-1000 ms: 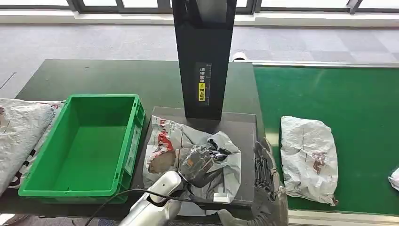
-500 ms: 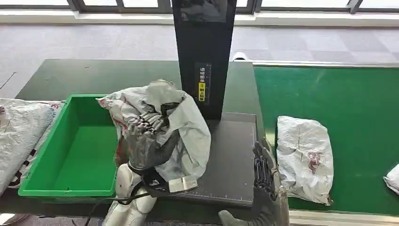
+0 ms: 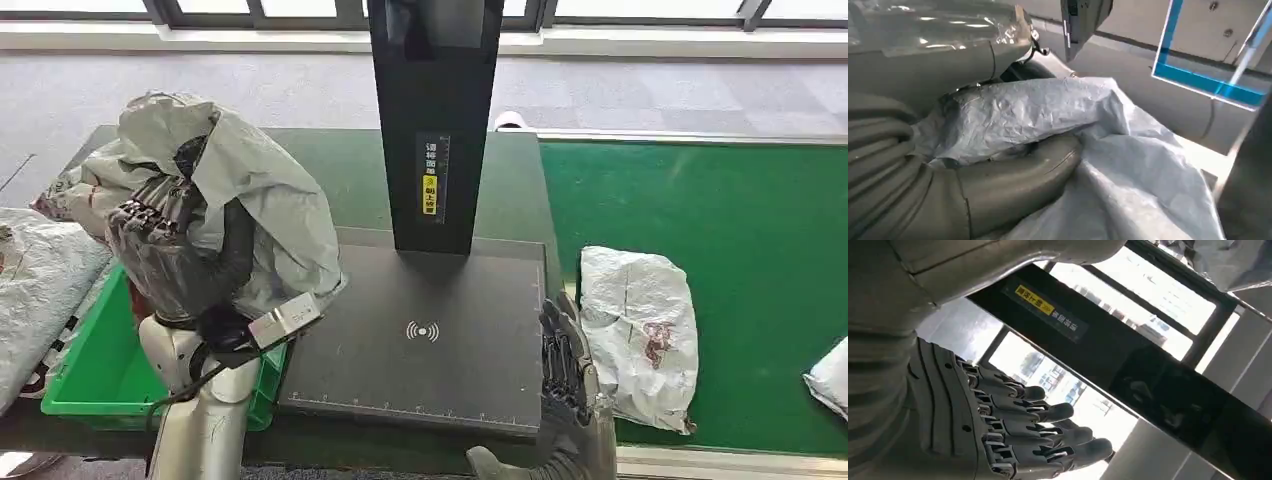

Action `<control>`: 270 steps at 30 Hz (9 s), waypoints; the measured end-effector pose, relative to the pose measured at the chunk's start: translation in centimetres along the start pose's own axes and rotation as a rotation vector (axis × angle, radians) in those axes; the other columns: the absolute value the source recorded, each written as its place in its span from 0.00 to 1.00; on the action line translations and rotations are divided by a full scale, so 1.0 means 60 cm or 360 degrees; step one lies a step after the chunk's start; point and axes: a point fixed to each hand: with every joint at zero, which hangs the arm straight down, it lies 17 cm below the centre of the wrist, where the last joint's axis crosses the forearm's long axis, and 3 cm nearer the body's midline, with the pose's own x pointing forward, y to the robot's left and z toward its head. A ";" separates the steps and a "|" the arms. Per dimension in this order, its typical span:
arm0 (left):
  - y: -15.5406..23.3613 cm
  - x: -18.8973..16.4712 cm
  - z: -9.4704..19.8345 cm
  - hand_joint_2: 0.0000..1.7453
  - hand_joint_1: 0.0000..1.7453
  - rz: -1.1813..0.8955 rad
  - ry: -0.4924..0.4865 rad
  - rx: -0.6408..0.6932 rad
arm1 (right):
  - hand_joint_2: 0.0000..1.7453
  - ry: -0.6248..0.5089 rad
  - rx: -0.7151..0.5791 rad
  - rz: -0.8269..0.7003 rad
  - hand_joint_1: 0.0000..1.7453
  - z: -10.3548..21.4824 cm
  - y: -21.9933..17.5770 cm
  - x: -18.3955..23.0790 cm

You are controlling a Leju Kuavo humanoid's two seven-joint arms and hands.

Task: Moved the parcel from conveyor to table for the left to box.

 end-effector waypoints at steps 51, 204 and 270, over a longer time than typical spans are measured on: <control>-0.169 -0.453 0.002 0.00 0.00 -0.0967 0.0535 -0.0880 | 1.00 0.0016 -0.0048 0.0036 0.00 0.015 -0.010 -0.006; 0.066 -0.245 0.296 1.00 1.00 -0.0704 0.0458 -0.0770 | 1.00 0.0082 0.0013 -0.0041 0.00 0.030 0.021 -0.026; 0.085 -0.470 0.213 0.00 0.00 -0.0096 0.1038 -0.0045 | 1.00 0.0108 -0.0056 0.0048 0.00 0.035 0.014 -0.029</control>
